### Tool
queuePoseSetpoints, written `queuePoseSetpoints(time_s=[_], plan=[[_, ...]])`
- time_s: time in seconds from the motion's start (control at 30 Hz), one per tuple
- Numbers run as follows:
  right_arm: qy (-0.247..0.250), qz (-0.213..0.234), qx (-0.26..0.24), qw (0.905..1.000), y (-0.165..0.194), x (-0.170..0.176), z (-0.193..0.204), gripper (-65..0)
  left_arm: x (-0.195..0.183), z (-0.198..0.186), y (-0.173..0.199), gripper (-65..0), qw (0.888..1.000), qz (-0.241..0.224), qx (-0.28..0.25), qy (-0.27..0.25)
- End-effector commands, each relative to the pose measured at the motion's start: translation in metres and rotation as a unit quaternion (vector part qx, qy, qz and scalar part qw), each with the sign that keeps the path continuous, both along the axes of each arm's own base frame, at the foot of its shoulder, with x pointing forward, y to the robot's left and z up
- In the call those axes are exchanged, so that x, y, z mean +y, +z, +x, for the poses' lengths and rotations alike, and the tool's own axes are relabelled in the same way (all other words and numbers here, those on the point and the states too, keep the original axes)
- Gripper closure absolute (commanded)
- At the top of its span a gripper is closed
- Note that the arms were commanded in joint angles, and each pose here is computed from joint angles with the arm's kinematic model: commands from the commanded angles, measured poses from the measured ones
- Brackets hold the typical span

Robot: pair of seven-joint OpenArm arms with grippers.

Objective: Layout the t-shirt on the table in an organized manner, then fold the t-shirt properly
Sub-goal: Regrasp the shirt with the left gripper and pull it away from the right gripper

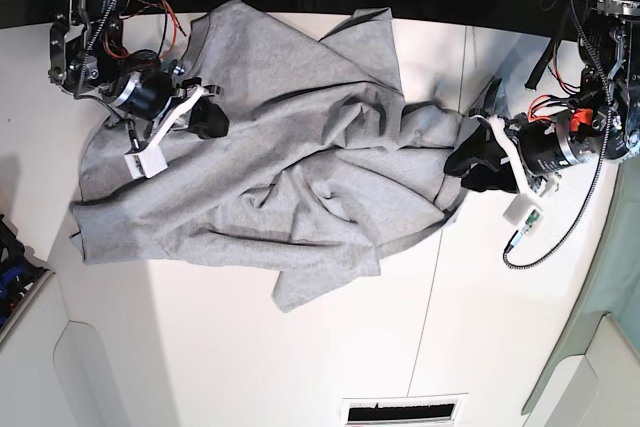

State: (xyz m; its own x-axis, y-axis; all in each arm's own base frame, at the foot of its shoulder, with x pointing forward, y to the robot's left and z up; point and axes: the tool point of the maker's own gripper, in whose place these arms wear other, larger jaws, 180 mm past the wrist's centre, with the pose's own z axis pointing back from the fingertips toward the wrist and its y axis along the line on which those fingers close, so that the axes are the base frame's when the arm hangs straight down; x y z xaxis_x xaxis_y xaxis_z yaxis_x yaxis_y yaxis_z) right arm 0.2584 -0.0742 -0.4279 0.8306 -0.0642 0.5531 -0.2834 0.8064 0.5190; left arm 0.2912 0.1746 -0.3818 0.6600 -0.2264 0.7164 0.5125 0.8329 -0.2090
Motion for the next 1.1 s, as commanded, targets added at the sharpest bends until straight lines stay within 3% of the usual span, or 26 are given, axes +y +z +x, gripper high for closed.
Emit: queuePoseSetpoints(time_s=[0.0,0.17,0.73,0.83,0.97,1.07], plan=[[0.006,0.010,-0.022,0.9997,0.010,0.006,0.007,0.0,0.008,0.007,0.004,-27.6,1.000,-0.001,-0.014,0.007],[0.026,0.011,-0.020,0.9994,0.009,0.019,0.003,0.0,0.038,0.013,-0.021,-36.2,0.998,0.039,-0.012,0.053],[0.026,0.010,-0.018,0.9995,0.008,0.018,0.002,0.0,0.027,0.010,-0.038,-35.3,0.996,0.050,0.019,0.072],[0.026,0.008,-0.017,0.9995,0.008,0.018,0.002,0.0,0.021,0.009,-0.040,-27.4,0.996,0.044,0.024,0.071],[0.032,-0.021,-0.008,0.9992,-0.003,0.011,-0.007,0.0,0.022,0.010,-0.040,-0.8,0.996,0.046,0.023,0.071],[0.032,-0.038,0.006,0.9988,-0.015,0.004,-0.022,0.0,0.028,0.013,-0.036,0.0,0.996,0.052,0.019,0.071]])
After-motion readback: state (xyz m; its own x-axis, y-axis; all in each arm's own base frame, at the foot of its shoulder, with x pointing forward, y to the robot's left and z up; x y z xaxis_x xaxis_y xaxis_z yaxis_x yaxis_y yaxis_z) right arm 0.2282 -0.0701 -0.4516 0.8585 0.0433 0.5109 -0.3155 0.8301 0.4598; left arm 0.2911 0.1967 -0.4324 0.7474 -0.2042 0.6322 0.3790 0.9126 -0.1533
